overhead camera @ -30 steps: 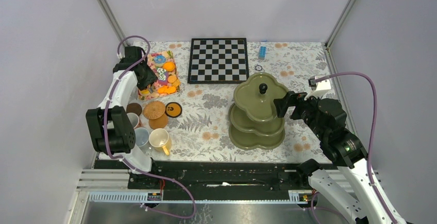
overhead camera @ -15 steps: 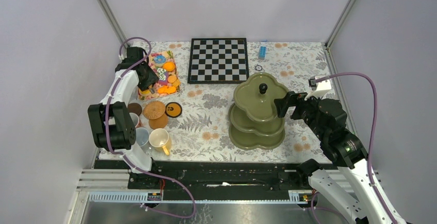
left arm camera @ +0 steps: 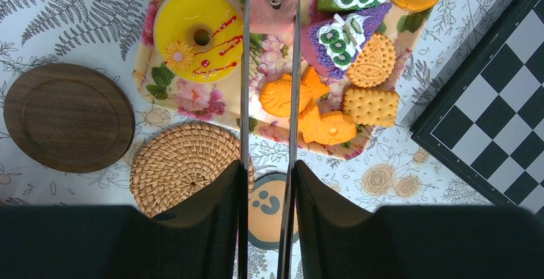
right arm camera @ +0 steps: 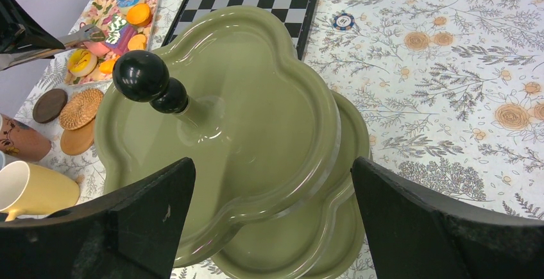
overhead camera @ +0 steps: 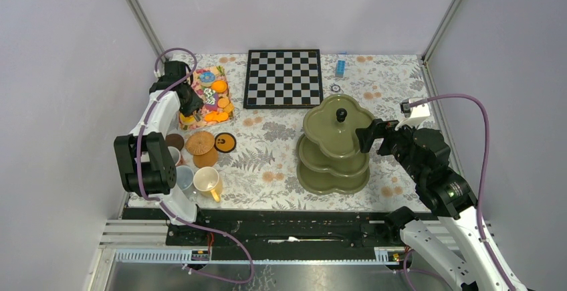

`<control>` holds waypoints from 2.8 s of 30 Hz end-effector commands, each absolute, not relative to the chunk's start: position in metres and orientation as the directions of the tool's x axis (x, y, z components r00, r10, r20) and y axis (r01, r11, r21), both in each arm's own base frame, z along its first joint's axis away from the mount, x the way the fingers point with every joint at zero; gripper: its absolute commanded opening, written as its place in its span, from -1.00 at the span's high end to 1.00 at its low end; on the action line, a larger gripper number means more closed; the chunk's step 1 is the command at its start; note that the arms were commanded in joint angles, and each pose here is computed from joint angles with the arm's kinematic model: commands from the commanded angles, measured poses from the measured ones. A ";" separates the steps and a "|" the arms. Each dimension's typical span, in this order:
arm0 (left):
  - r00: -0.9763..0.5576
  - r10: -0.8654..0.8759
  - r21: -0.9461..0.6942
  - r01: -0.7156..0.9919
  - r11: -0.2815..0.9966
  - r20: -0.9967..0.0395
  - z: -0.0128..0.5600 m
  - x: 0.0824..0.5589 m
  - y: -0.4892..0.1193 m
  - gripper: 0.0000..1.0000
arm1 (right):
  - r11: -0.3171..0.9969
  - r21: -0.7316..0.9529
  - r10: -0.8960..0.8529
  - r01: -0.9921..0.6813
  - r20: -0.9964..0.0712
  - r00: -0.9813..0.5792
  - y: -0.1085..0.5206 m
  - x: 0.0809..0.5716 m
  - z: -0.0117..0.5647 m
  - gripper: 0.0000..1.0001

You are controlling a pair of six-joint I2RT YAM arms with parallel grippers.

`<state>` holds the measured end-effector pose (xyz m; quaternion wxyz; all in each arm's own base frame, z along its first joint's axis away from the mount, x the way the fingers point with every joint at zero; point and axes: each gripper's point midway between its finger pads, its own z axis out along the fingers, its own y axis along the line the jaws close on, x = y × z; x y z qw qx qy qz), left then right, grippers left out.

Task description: Serve the afternoon tea

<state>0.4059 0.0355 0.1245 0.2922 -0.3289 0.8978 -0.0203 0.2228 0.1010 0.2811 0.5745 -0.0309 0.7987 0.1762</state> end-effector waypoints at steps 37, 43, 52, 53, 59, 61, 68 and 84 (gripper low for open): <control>-0.405 0.523 0.000 0.791 0.612 -0.750 0.186 0.254 -0.239 0.43 | 0.942 0.251 0.245 -0.221 -0.968 -0.055 0.071 0.210 0.347 -0.97; -0.368 0.523 -0.040 0.844 0.535 -0.769 0.169 0.254 -0.259 0.46 | 0.939 0.256 0.248 -0.228 -0.967 -0.065 0.072 0.207 0.347 -0.97; -0.309 0.505 -0.029 0.873 0.487 -0.806 0.154 0.263 -0.276 0.46 | 0.942 0.254 0.244 -0.221 -0.967 -0.075 0.071 0.206 0.340 -0.97; -0.311 0.507 -0.039 0.878 0.476 -0.804 0.151 0.263 -0.279 0.46 | 0.941 0.256 0.245 -0.222 -0.967 -0.077 0.071 0.207 0.340 -0.97; -0.345 0.528 -0.088 0.889 0.450 -0.776 0.137 0.266 -0.291 0.46 | 0.938 0.264 0.251 -0.226 -0.964 -0.084 0.073 0.206 0.337 -0.97; -0.341 0.523 -0.093 0.892 0.443 -0.781 0.137 0.267 -0.294 0.44 | 0.937 0.266 0.254 -0.225 -0.964 -0.082 0.072 0.206 0.337 -0.97; -0.362 0.526 -0.110 0.887 0.449 -0.770 0.130 0.269 -0.296 0.42 | 0.937 0.266 0.254 -0.225 -0.964 -0.084 0.072 0.205 0.336 -0.97; -0.393 0.515 -0.119 0.866 0.485 -0.762 0.131 0.276 -0.298 0.02 | 0.938 0.268 0.255 -0.221 -0.963 -0.084 0.071 0.205 0.334 -0.97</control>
